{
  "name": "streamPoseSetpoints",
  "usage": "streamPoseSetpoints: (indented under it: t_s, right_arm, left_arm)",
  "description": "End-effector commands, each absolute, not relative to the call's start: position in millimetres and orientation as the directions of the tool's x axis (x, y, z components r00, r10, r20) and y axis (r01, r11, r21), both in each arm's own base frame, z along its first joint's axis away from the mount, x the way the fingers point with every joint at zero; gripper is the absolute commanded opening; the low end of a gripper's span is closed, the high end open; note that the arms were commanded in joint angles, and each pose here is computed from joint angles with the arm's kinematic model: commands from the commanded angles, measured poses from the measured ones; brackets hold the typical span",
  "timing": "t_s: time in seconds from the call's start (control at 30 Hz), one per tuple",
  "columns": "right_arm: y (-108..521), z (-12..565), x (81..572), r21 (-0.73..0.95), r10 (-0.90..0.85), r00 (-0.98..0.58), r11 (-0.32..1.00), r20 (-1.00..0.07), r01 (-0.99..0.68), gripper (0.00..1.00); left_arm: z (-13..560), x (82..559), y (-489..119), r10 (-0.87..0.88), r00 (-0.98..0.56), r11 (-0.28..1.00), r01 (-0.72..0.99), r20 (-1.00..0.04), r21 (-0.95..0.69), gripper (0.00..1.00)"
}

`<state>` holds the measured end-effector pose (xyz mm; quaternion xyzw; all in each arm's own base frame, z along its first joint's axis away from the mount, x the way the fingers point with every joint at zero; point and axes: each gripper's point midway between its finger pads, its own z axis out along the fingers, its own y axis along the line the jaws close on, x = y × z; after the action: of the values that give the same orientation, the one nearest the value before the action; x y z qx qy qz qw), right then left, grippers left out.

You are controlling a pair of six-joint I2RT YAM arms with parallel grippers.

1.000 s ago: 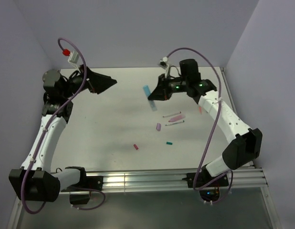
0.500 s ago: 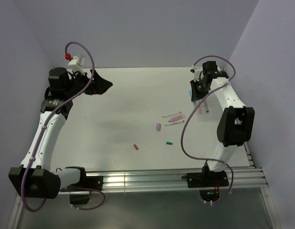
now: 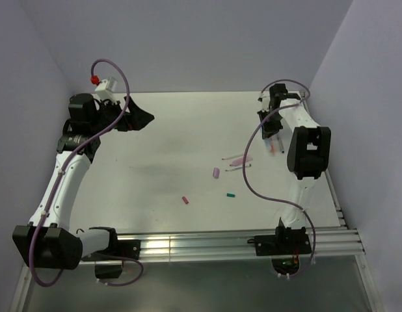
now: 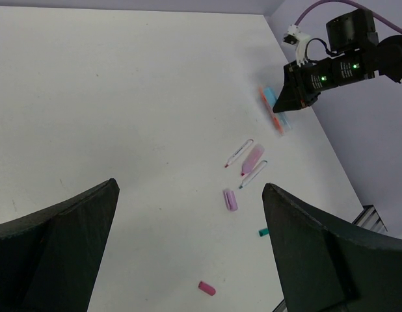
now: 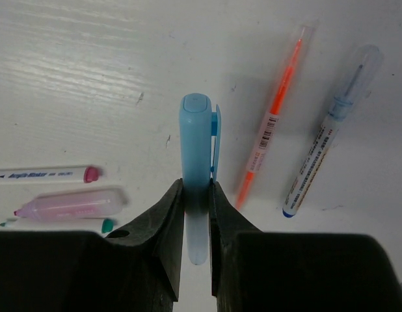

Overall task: Insert the pens into the pen caps
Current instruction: Place the pen at the center of the board.

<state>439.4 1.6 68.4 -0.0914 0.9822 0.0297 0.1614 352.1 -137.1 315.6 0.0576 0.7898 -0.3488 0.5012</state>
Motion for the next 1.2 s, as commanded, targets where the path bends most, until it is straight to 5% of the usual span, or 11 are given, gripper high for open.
streamPoseSetpoints:
  t_s: [0.0, 0.3, 0.67, 1.0, 1.17]
  right_arm:
    - [-7.2, 65.1, 448.4, 0.002, -0.142, -0.937, 0.989, -0.319, -0.151, 0.0]
    - [-25.8, 48.1, 455.4, -0.049, -0.148, -0.941, 0.989, -0.304, -0.14, 0.03]
    - [-36.4, 50.7, 451.9, -0.079, -0.159, -0.941, 0.987, -0.297, -0.142, 0.36]
    - [-29.8, 100.0, 455.6, -0.071, -0.196, -0.895, 0.981, -0.401, -0.183, 0.38]
    - [-4.5, 153.8, 446.9, -0.068, -0.356, -0.783, 0.924, -0.51, -0.376, 0.4]
  left_arm:
    - [324.0, 354.9, -138.9, -0.265, -0.475, 0.742, 0.455, -0.839, -0.492, 1.0]
    - [321.5, 357.0, -136.2, -0.238, -0.479, 0.759, 0.451, -0.845, -0.469, 0.99]
    - [314.4, 358.1, -135.7, -0.199, -0.49, 0.765, 0.464, -0.849, -0.447, 0.99]
    - [319.3, 353.7, -138.1, -0.156, -0.467, 0.756, 0.51, -0.871, -0.409, 1.0]
    - [314.5, 337.6, -148.4, -0.077, -0.461, 0.694, 0.612, -0.884, -0.38, 1.0]
